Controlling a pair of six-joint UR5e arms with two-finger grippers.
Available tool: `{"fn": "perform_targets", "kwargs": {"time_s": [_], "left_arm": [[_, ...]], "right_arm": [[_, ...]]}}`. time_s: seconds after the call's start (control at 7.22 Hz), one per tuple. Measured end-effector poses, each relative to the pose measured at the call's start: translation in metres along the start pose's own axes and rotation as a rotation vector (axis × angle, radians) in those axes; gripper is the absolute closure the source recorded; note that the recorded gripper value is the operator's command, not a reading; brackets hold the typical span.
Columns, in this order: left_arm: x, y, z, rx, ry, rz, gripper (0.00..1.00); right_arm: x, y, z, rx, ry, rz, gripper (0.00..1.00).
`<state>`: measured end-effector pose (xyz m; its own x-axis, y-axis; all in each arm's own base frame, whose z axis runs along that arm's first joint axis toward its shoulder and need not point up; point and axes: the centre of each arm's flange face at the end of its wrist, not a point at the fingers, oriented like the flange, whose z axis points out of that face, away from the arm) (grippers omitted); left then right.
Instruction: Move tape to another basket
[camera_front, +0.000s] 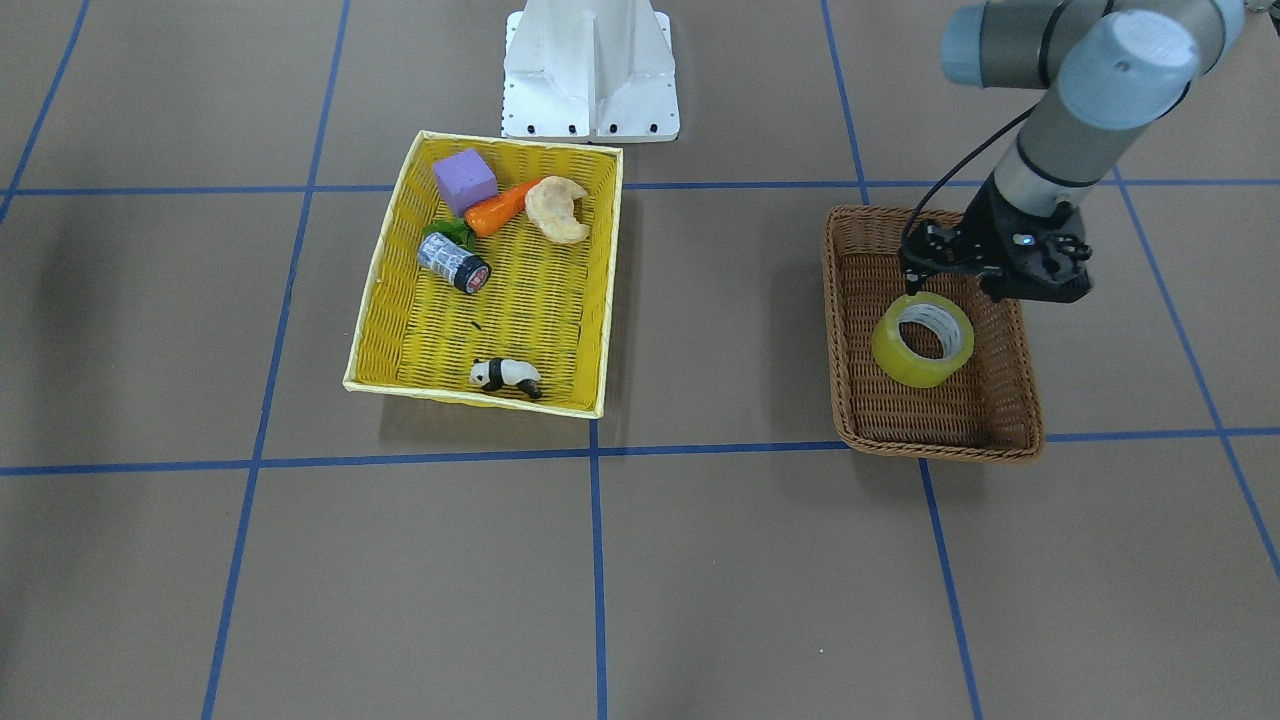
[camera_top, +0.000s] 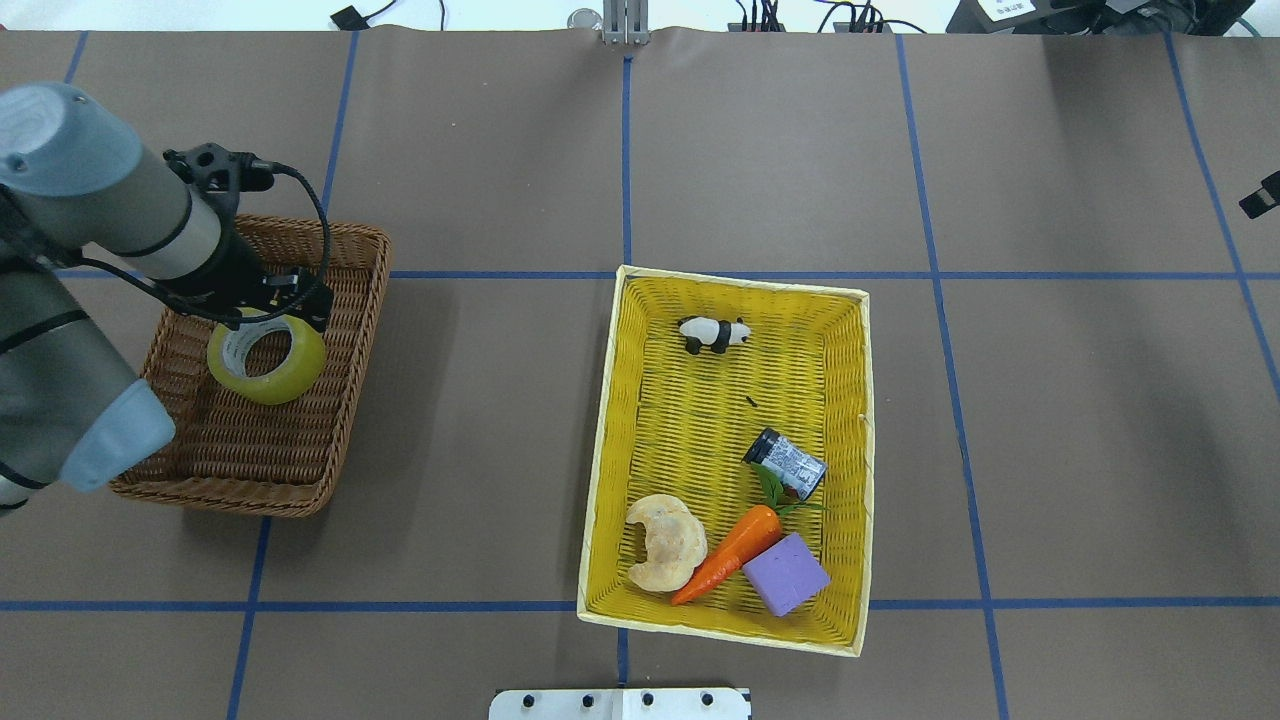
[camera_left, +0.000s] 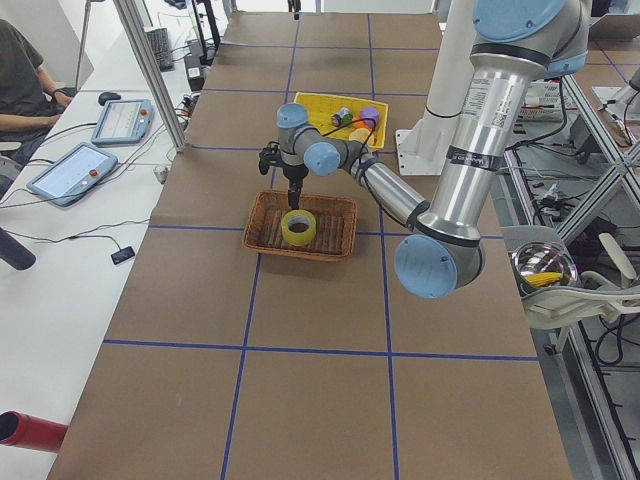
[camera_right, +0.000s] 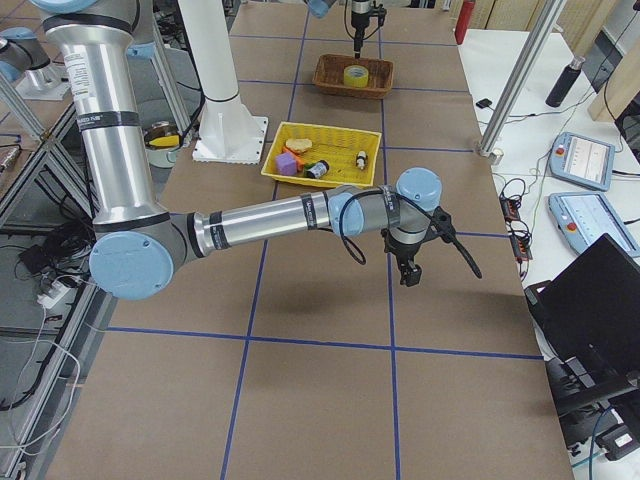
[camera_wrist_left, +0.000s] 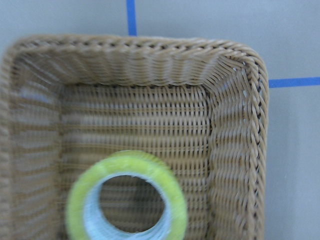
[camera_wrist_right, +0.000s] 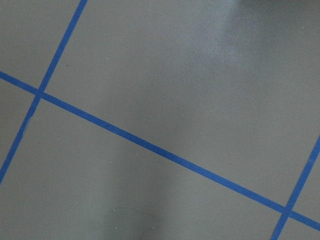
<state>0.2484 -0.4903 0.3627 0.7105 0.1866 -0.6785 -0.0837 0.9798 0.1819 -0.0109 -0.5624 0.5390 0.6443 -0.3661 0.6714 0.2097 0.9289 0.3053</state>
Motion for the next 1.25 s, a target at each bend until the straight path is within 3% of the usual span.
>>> {"fn": "perform_targets", "kwargs": {"time_s": [0.28,0.69,1.25], "left_arm": [[-0.096,-0.016,-0.041,0.009,-0.07,0.112,0.02],[-0.27,-0.029,-0.058,-0.037,-0.046,0.189,0.02],[-0.315,-0.009,-0.05,-0.058,0.035,0.091,0.02]], "right_arm": [[0.007,0.022,-0.006,0.006,0.005,0.021,0.0],[0.015,0.048,-0.013,0.006,0.017,0.056,0.0],[0.015,0.068,-0.019,-0.004,0.027,0.083,0.0]]}}
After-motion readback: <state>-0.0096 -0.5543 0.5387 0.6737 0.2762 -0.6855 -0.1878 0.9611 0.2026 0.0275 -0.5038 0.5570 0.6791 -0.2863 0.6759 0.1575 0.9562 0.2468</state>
